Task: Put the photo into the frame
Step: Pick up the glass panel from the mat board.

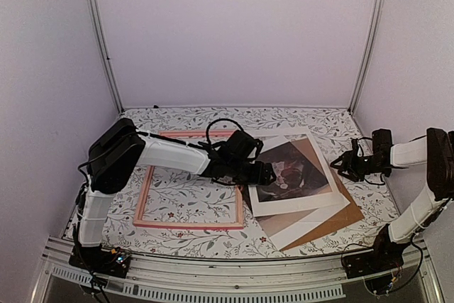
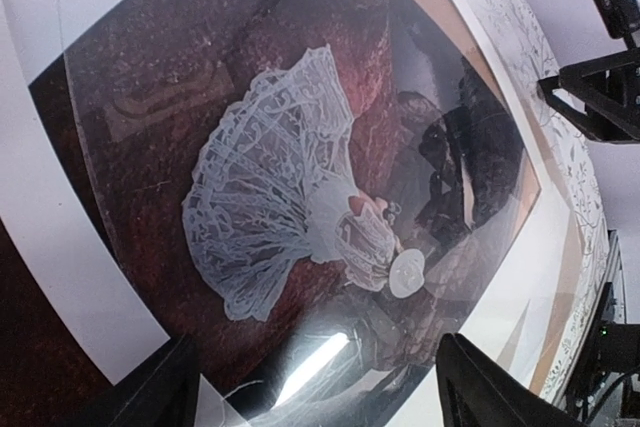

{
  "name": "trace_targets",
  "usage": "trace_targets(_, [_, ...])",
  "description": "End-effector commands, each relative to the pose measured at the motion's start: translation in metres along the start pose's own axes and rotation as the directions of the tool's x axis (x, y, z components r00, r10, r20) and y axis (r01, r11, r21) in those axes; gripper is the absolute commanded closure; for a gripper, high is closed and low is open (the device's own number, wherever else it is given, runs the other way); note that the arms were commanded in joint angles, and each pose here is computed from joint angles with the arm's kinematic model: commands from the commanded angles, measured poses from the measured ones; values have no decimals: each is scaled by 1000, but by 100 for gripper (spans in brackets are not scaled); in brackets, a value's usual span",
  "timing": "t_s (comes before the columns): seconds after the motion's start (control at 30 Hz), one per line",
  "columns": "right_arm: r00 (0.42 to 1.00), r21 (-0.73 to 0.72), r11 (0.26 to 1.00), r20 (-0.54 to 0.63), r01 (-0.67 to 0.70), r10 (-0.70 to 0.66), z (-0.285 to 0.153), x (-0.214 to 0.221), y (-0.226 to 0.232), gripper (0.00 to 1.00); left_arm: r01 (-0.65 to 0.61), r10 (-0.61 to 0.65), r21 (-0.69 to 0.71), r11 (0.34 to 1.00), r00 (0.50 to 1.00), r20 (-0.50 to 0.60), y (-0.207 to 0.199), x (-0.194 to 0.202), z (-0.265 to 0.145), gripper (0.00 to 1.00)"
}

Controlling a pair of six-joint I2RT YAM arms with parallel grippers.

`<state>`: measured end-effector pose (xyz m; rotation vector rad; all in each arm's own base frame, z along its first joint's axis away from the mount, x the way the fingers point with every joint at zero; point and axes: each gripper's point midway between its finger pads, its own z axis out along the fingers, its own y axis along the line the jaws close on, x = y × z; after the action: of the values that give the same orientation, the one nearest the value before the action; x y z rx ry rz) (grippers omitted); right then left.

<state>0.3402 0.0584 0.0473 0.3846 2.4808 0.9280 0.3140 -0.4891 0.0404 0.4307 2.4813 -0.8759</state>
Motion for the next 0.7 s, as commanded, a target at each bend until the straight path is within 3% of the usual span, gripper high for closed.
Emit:
trace_targets(0.0, [1000, -70, 997, 6, 20, -20, 0, -8, 15, 48, 15, -14, -11, 1000, 1000, 15, 7, -4, -3, 16])
trace_targets(0.67, [996, -233, 971, -80, -47, 29, 6, 7, 34, 54, 17, -17, 22, 1000, 1000, 11, 12, 8, -3, 18])
